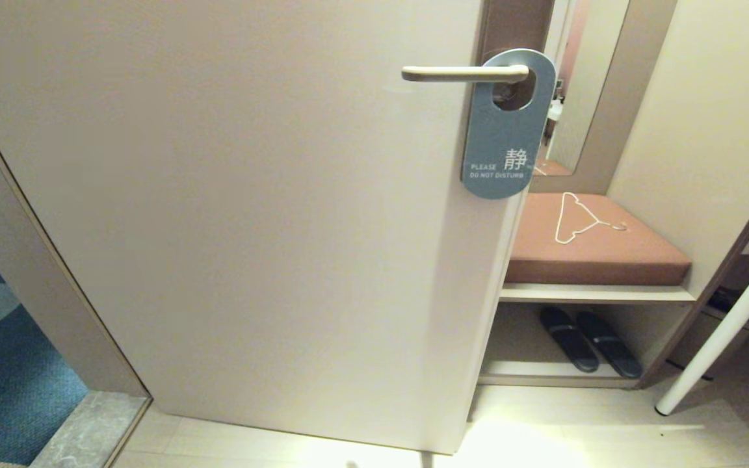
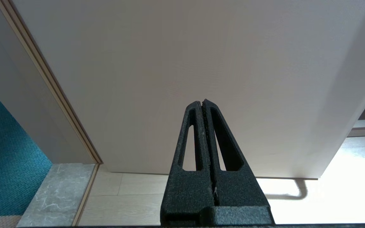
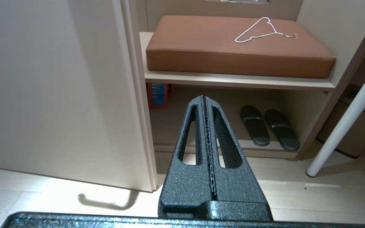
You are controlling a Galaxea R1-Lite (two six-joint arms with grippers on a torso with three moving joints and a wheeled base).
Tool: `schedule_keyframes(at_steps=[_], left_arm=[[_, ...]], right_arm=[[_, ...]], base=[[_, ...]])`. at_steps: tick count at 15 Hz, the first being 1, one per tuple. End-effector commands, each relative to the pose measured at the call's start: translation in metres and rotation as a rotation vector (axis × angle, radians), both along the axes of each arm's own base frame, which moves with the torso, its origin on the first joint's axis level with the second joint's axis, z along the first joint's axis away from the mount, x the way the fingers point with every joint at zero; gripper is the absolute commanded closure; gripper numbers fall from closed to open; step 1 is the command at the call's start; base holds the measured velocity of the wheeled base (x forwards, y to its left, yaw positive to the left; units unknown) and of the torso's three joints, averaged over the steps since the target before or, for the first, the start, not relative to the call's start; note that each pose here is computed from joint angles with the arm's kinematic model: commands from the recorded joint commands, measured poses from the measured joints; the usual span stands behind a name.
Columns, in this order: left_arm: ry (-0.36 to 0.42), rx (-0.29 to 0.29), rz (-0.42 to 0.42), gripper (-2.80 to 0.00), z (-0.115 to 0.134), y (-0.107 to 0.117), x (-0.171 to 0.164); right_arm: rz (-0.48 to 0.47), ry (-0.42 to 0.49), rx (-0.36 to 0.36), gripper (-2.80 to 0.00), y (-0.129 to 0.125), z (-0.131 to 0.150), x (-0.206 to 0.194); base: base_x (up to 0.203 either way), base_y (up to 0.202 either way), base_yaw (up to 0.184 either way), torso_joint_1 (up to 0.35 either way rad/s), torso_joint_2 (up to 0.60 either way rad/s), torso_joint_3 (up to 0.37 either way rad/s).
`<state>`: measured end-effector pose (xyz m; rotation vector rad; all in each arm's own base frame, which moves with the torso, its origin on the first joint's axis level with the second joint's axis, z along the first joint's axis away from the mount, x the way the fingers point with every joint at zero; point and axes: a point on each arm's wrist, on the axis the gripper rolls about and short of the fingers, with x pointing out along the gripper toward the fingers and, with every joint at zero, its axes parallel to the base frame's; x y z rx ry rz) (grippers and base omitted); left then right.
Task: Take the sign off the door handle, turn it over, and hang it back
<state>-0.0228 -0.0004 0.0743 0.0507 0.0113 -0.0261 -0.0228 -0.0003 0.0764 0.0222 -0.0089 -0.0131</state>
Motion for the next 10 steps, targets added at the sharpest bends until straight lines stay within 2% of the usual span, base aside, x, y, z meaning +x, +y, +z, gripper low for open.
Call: schedule_keyframes(at_steps=[1, 7, 10], left_arm=[[0.002, 0.0, -0.001, 0.0, 0.0, 0.0, 0.0001], [0.002, 0.0, 0.0, 0.0, 0.0, 0.0, 0.0001], [0.002, 0.0, 0.0, 0.0, 0.0, 0.0, 0.0001]], right_arm=[[-0.001, 0.0, -0.001, 0.0, 0.0, 0.0, 0.0], [0.003, 0.0, -0.01, 0.0, 0.0001, 0.0, 0.0], [-0.001, -0.001, 0.012, 0.0, 0.0, 0.0, 0.0]], base=[[0.0, 0.0, 0.0, 0.0, 0.0, 0.0], [0.0, 0.0, 0.0, 0.0, 0.0, 0.0], [0.0, 0.0, 0.0, 0.0, 0.0, 0.0]])
